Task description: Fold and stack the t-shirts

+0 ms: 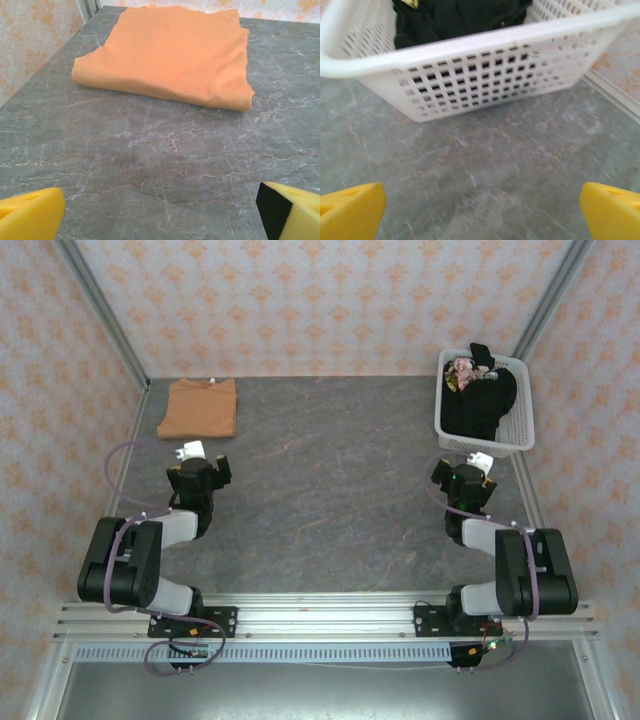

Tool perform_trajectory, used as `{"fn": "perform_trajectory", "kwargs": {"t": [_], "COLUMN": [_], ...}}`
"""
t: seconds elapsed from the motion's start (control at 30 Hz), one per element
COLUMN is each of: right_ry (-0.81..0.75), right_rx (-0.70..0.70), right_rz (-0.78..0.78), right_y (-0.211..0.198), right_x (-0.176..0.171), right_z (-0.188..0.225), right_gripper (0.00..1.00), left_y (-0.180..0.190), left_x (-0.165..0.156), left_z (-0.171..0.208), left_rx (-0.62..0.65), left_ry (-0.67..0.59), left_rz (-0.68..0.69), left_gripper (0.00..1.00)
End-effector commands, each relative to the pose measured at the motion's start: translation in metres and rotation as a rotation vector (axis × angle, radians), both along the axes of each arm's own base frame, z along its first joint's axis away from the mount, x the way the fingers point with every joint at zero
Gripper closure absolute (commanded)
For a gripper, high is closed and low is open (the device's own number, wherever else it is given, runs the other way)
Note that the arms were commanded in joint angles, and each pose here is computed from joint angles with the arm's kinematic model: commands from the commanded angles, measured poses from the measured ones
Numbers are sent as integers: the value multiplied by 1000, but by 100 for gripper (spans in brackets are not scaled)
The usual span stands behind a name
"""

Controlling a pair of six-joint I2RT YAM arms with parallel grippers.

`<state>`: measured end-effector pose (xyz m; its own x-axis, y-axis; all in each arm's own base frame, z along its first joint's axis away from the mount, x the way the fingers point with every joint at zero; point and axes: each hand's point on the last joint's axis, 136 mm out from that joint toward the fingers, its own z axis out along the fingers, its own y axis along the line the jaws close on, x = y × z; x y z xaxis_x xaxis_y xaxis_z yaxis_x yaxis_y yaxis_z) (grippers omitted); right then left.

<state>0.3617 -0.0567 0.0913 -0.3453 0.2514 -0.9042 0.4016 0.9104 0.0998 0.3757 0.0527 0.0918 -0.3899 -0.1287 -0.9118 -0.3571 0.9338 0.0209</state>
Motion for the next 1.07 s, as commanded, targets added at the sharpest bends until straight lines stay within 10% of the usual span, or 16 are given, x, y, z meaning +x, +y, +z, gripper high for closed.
{"fn": "perform_trajectory", "kwargs": {"t": [0.0, 1.03], "right_ry": [-90, -21], "right_rx": [3, -50], "right_rz": [57, 140], "right_y": [7, 26], "right_x": [16, 30], "right_z": [12, -2], "right_gripper": [1, 1], "left_y": [0, -3], "left_x": [0, 6], "left_z": [7, 8], "left_rx": [24, 69], "left_ry": [-83, -48], "left_rz": [9, 28], "left_gripper": [0, 0]}}
